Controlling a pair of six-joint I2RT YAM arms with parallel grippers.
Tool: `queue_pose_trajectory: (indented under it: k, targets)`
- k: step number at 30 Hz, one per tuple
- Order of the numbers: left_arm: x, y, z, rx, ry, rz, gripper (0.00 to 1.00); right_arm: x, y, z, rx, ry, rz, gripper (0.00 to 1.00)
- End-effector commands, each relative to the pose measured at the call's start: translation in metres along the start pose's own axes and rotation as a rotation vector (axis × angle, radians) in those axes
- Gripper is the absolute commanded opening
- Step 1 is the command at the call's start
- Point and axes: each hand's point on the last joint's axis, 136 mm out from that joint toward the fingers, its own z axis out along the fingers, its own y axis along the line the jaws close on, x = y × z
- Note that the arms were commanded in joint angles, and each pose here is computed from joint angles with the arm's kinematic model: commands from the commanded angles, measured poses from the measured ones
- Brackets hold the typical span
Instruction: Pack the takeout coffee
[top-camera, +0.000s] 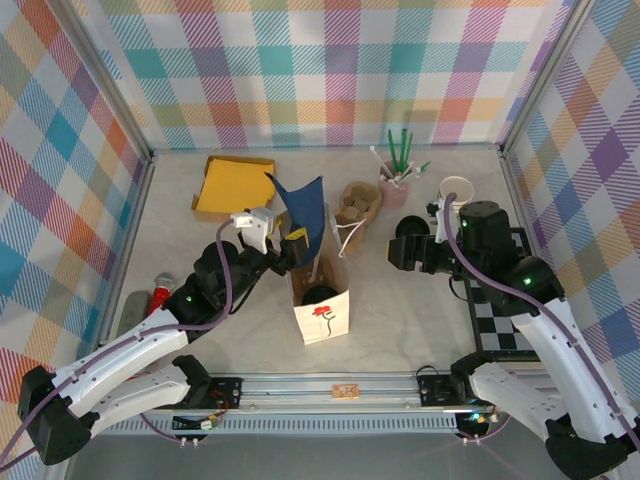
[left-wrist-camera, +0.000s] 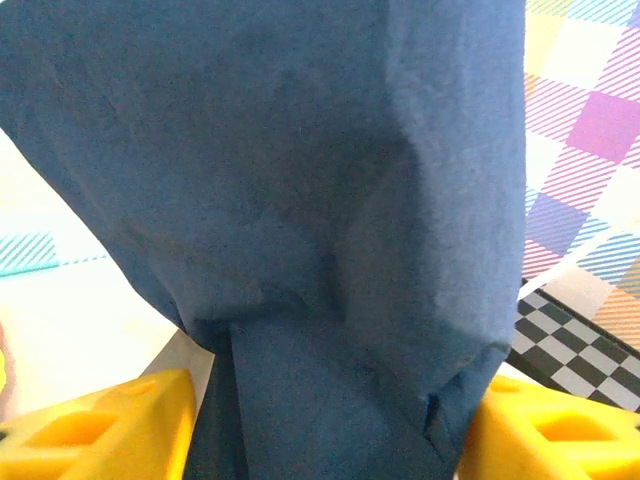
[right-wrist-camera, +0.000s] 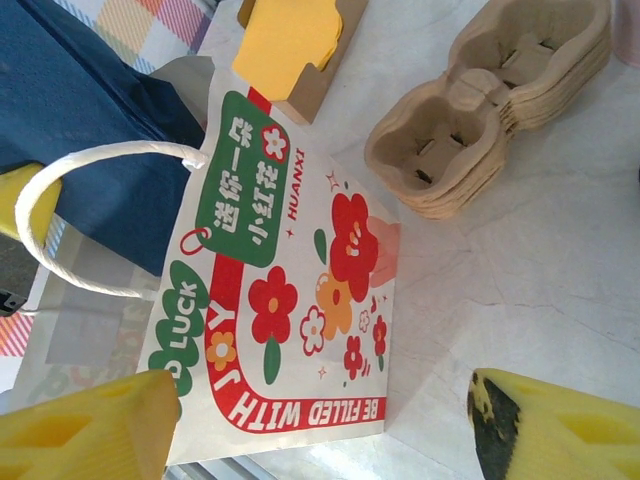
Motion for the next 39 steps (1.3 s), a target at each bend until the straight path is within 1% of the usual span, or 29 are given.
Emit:
queue_pose_trajectory:
  k: [1,13,16,19,23,29,34,39]
  targets:
    - [-0.022,-0.007,-0.006,0.014,-0.055,-0.008,0.70,-0.011,0.017,-0.006,-0.065,-0.023,-0.040,0.76]
    - [-0.019,-0.002,-0.005,-0.014,-0.039,-0.019,0.73,-0.008,0.031,-0.001,-0.119,0.011,-0.071,0.74]
    - [-0.017,-0.002,-0.005,-0.014,-0.038,-0.018,0.74,-0.006,0.047,0.000,-0.161,0.039,-0.133,0.73]
    - [-0.017,-0.002,-0.006,-0.014,-0.036,-0.017,0.74,-0.005,0.066,0.001,-0.169,0.058,-0.240,0.75]
    - [-0.015,-0.002,-0.005,-0.012,-0.032,-0.016,0.74,-0.016,0.088,0.002,-0.161,0.065,-0.353,0.79]
    - [-0.014,-0.001,-0.006,-0.015,-0.029,-0.018,0.75,-0.043,0.117,0.002,-0.164,0.031,-0.456,0.79]
    - [-0.016,0.000,-0.009,-0.017,-0.037,-0.018,0.75,-0.055,0.142,0.024,-0.171,0.052,-0.512,0.74]
    - [-0.016,-0.001,-0.009,-0.011,-0.035,-0.022,0.76,-0.068,0.155,0.046,-0.143,0.059,-0.530,0.69]
